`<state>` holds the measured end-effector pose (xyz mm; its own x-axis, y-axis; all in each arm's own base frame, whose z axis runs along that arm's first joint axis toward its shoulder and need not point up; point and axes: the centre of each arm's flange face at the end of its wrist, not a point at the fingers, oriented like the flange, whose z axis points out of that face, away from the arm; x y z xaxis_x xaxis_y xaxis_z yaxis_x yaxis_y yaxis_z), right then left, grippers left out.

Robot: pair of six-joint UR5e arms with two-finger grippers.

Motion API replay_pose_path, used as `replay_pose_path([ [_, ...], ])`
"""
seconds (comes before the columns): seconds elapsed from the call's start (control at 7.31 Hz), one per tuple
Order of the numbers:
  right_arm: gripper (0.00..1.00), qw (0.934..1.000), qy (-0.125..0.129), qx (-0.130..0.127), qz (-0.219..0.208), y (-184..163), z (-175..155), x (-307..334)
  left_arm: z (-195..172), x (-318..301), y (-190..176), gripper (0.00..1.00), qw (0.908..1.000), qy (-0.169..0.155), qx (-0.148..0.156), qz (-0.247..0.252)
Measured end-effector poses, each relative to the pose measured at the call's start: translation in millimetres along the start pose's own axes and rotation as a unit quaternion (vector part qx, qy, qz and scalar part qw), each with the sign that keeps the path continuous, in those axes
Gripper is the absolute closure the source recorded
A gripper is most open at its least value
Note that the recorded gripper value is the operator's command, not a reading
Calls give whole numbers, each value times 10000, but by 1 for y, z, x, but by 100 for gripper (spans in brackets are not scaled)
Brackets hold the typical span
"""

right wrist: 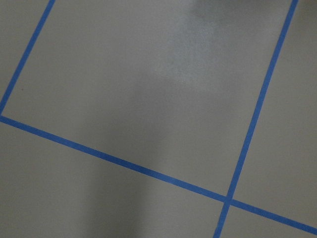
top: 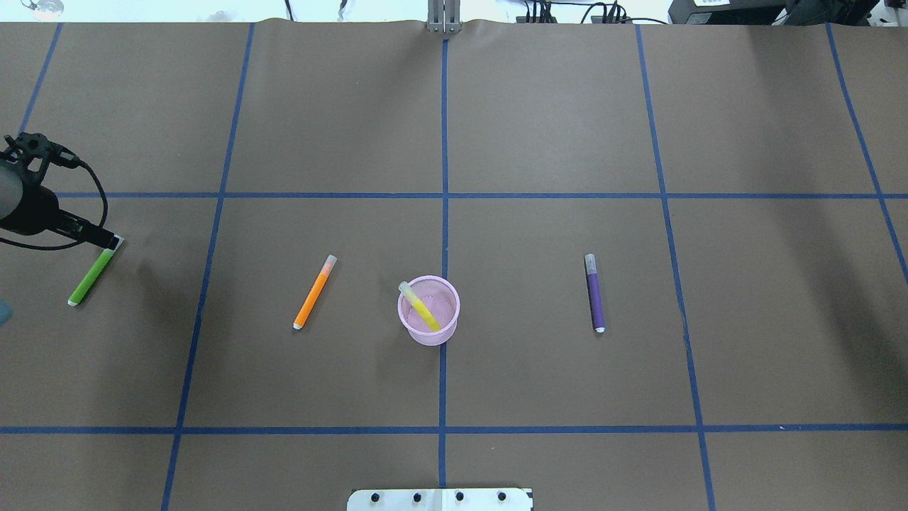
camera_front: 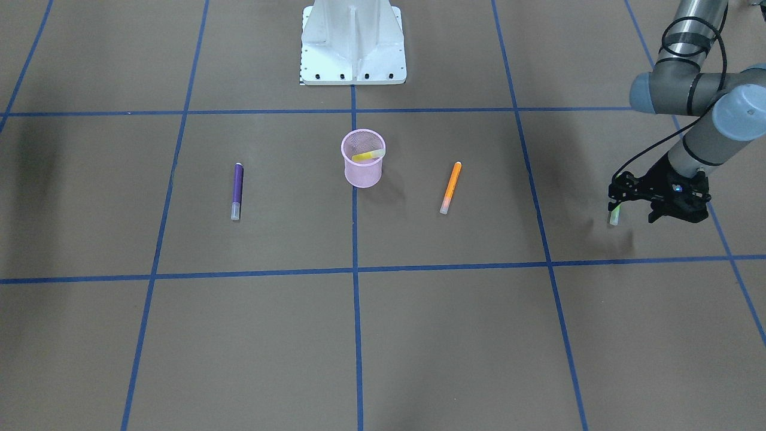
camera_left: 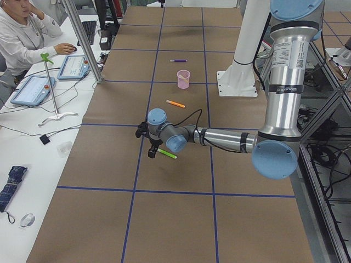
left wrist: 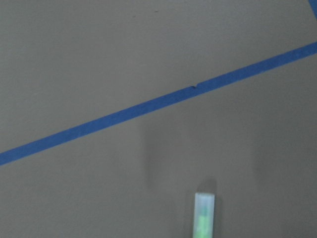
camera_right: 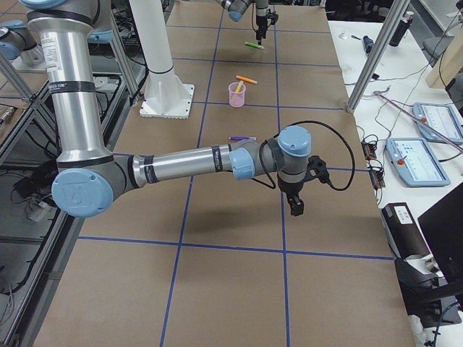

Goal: Collect pens into pen holder
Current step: 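Grasp the green marker with the left gripper and lift it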

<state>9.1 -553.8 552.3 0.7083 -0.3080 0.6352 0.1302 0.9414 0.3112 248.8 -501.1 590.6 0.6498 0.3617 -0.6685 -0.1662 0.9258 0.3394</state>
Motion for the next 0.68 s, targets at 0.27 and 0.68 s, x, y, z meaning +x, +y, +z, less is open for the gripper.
replay_pose_path([
  [0.27,0,10000,12,-4,9,1,0,1,9,8,0,59,10000,-6,-16,90],
  [0.68,0,10000,17,-1,5,1,0,1,7,10,2,66,9999,1,-1,129],
])
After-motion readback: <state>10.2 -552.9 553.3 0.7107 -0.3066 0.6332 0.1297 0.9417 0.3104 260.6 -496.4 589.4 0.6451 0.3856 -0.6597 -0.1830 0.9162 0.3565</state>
